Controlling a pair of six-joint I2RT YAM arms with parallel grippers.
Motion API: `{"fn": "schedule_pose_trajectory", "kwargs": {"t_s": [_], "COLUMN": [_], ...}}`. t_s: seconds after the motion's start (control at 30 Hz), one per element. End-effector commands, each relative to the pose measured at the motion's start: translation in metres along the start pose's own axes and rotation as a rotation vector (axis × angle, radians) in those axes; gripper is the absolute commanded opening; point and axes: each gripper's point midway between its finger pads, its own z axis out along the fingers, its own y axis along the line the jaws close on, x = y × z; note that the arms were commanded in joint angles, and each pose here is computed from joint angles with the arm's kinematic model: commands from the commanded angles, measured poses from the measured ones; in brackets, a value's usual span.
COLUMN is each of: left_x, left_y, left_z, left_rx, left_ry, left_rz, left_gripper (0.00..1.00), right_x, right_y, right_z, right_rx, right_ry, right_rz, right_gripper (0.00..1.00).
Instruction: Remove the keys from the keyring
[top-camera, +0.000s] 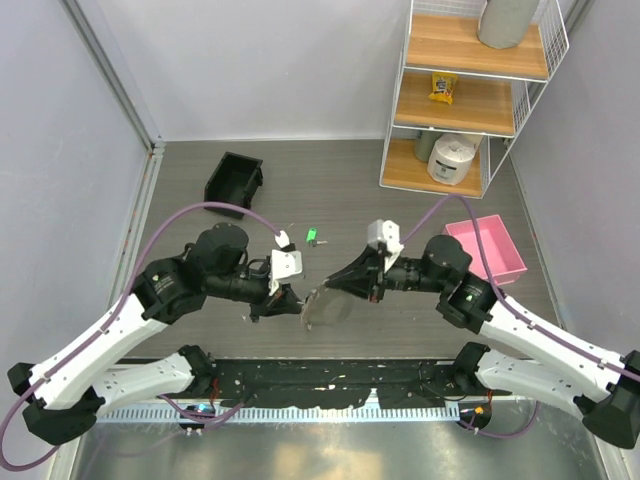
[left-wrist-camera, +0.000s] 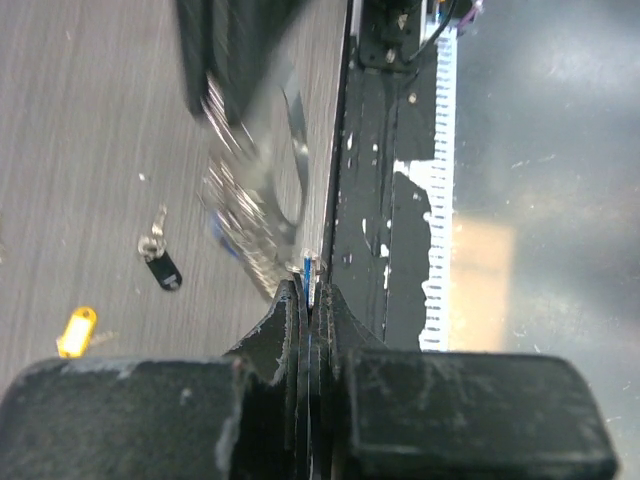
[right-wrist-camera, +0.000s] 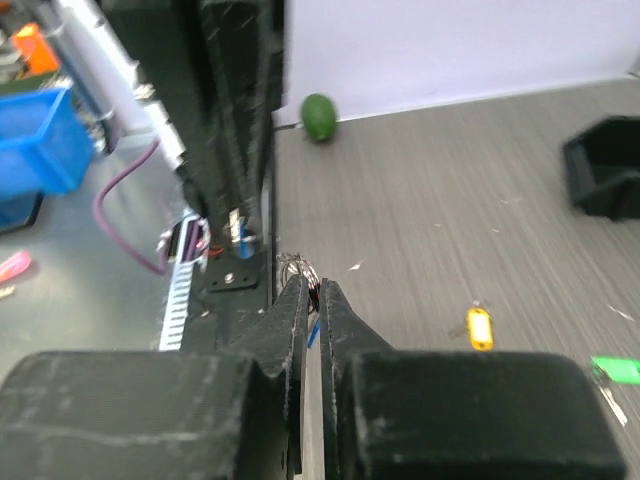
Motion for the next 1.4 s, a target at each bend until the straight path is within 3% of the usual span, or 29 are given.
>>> {"fn": "schedule_pose_trajectory", "kwargs": {"t_s": [0.0, 0.23, 0.5, 0.63, 0.73, 0.9, 1.07, 1.23, 1.37], "left_x": [0.012, 0.026, 0.068, 0.099, 0.124, 0.158, 0.183, 0.199, 0.195], "left_y": [0.008, 0.035, 0.125, 0.162, 0.186, 0.215, 0.239, 0.258, 0.274], "left_z": [0.004, 0.011, 0.015, 0.020, 0.024, 0.025, 0.012, -0.008, -0.024], "left_rx": [-0.057, -0.187, -0.465, -0.542, -0.591, -0.684, -0.841, -0.962, -1.023], "left_ry": [0.007, 0.038, 0.018, -0.036, -0.074, -0.125, -0.140, -0.163, -0.244], "left_rz": [-0.037, -0.108, -0.556, -0.722, -0.844, -0.966, -0.973, -0.985, -0.970], "left_gripper": [0.00, 0.00, 0.00, 0.00, 0.00, 0.02, 0.11, 0.32, 0.44], "right_x": [-0.050, -0.037, -0.018, 0.000, 0.030, 0.084, 0.121, 0.131, 0.149], "right_y": [-0.022, -0.050, -0.101, -0.118, -0.131, -0.153, -0.196, -0.241, -0.280], "right_z": [-0.024, -0.033, -0.080, -0.097, -0.110, -0.117, -0.140, -0.161, -0.182], "right_rx": [0.127, 0.279, 0.704, 0.850, 0.960, 1.017, 1.125, 1.193, 1.300], "right_ry": [-0.216, -0.218, -0.203, -0.129, 0.010, 0.174, 0.172, 0.069, 0.100], "right_rz": [0.039, 0.123, 0.196, 0.223, 0.270, 0.378, 0.507, 0.610, 0.666], "right_gripper": [0.05, 0.05, 0.05, 0.05, 0.05, 0.05, 0.05, 0.05, 0.05]}}
